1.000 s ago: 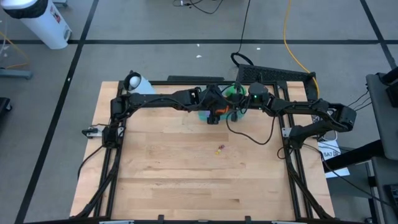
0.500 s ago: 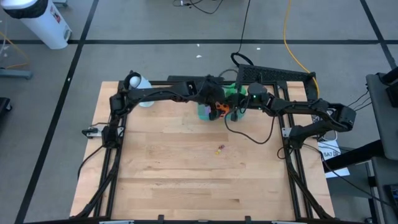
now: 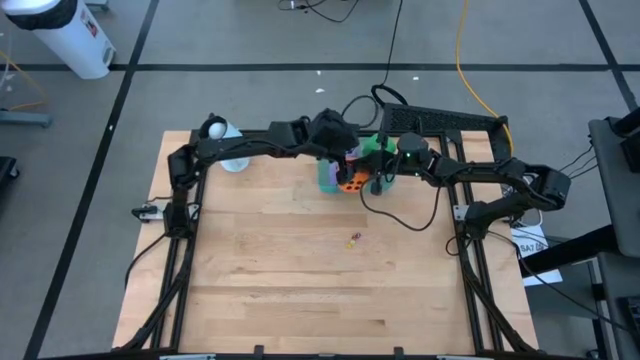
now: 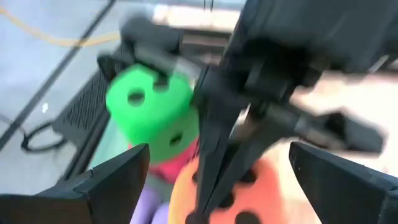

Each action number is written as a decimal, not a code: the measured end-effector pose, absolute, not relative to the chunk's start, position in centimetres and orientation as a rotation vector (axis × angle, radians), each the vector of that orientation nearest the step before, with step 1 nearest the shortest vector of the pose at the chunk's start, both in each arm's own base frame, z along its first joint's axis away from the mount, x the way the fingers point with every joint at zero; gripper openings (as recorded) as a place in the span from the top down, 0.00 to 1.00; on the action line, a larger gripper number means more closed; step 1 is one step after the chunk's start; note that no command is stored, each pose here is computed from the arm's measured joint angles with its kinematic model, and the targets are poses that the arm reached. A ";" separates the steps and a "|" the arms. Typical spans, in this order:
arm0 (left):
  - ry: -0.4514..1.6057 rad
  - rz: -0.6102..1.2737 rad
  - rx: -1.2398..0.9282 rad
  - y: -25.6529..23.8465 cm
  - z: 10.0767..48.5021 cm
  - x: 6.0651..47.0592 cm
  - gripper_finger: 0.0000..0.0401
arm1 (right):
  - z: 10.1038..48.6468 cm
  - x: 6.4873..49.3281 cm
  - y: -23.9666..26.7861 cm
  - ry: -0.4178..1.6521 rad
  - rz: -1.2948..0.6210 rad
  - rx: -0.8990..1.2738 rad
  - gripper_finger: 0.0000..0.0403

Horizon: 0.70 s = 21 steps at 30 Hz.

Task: Pick & Place Dice
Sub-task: Put the large orange die into the bin

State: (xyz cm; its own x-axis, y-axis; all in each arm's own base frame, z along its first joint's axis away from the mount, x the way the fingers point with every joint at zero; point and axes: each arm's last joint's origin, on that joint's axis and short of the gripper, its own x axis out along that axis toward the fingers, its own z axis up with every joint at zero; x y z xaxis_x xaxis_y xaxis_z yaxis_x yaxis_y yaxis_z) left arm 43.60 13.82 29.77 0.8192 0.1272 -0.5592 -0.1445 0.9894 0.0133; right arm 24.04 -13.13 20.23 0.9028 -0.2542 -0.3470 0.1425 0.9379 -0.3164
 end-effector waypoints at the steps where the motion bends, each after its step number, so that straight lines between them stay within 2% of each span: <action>1: 0.616 0.144 -0.026 13.8 29.5 43.5 0.02 | 20.3 24.0 -13.1 0.393 -0.208 -0.291 1.00; 4: 0.646 0.138 -0.025 13.5 30.0 42.8 0.02 | 20.3 24.1 -13.1 0.391 -0.206 -0.292 1.00; 15: 0.730 0.258 -0.021 9.2 37.3 36.0 0.02 | 21.3 24.5 -11.7 0.324 -0.167 -0.348 1.00; 21: 0.811 0.296 -0.013 5.5 38.3 34.1 0.02 | 21.4 24.9 -11.1 0.316 -0.159 -0.384 1.00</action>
State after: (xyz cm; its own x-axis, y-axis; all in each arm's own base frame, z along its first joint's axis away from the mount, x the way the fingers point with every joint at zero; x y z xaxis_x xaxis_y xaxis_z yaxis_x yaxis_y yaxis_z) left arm 34.09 5.47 38.28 0.6497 0.2553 -0.7160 -0.2653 0.9588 0.1012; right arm 24.86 -11.06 21.43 0.9388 -0.2116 -0.2719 0.0929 0.9155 -0.3916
